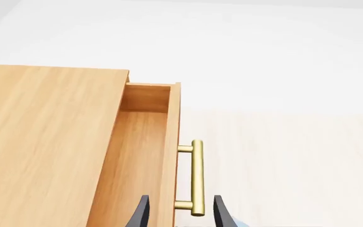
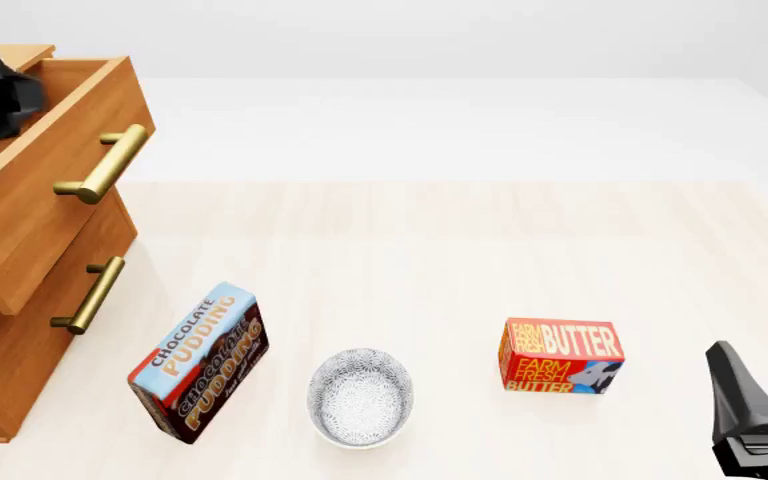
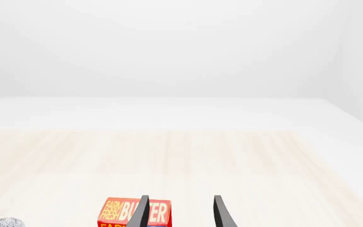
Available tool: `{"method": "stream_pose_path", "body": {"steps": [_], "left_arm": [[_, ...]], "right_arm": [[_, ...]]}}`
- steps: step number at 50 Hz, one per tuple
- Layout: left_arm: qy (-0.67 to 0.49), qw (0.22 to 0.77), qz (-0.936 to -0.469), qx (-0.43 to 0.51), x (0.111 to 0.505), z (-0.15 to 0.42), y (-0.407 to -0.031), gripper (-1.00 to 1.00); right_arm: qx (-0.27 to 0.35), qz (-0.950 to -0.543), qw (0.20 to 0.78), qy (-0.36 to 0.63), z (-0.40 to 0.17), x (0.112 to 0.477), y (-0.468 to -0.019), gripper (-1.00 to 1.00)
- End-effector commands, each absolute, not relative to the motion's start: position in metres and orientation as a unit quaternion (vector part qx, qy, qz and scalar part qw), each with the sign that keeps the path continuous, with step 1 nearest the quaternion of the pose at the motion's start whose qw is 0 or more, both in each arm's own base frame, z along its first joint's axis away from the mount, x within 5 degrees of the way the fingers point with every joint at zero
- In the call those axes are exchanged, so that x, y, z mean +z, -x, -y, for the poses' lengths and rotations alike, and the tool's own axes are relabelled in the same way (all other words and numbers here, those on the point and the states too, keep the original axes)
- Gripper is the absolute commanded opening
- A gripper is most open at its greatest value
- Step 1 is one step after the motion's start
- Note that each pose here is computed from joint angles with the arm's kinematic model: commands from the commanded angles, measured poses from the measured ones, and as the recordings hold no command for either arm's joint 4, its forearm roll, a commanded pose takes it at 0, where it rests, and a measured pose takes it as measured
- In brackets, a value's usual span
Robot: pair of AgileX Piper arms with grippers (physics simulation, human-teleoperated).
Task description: Put the bowl in the top drawer of the cabinet.
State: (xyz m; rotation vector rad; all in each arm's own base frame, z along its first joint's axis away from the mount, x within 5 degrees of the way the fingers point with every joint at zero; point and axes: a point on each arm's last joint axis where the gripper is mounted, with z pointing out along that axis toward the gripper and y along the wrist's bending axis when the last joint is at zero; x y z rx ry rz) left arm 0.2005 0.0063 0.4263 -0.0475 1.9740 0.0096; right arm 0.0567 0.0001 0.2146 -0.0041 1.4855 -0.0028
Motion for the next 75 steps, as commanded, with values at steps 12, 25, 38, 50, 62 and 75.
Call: {"method": "stream_pose_path", "body": {"steps": [12, 25, 38, 50, 62, 75], "left_arm": [[0.032, 0.528, -0.849, -0.003, 0.409, -0.007, -0.215, 1.0], [0.03, 0.511, -0.859, -0.007, 0.395, -0.005, -0.227, 1.0], [0.03, 0.498, -0.867, -0.009, 0.386, -0.004, -0.235, 1.0], [0.014, 0.49, -0.872, -0.007, 0.378, 0.0, -0.239, 1.0], [0.004, 0.481, -0.877, -0.009, 0.371, 0.003, -0.24, 1.0], [-0.02, 0.472, -0.881, -0.015, 0.362, 0.013, -0.242, 1.0]], "right_arm": [[-0.002, -0.676, 0.737, 0.003, 0.0, 0.214, -0.057, 1.0], [-0.002, -0.676, 0.737, 0.003, 0.0, 0.214, -0.057, 1.0], [-0.002, -0.676, 0.737, 0.003, 0.0, 0.214, -0.057, 1.0], [-0.002, -0.676, 0.737, 0.003, 0.0, 0.214, -0.057, 1.0], [-0.002, -0.676, 0.737, 0.003, 0.0, 0.214, -0.057, 1.0], [-0.002, -0.676, 0.737, 0.003, 0.0, 0.214, -0.057, 1.0]]}}
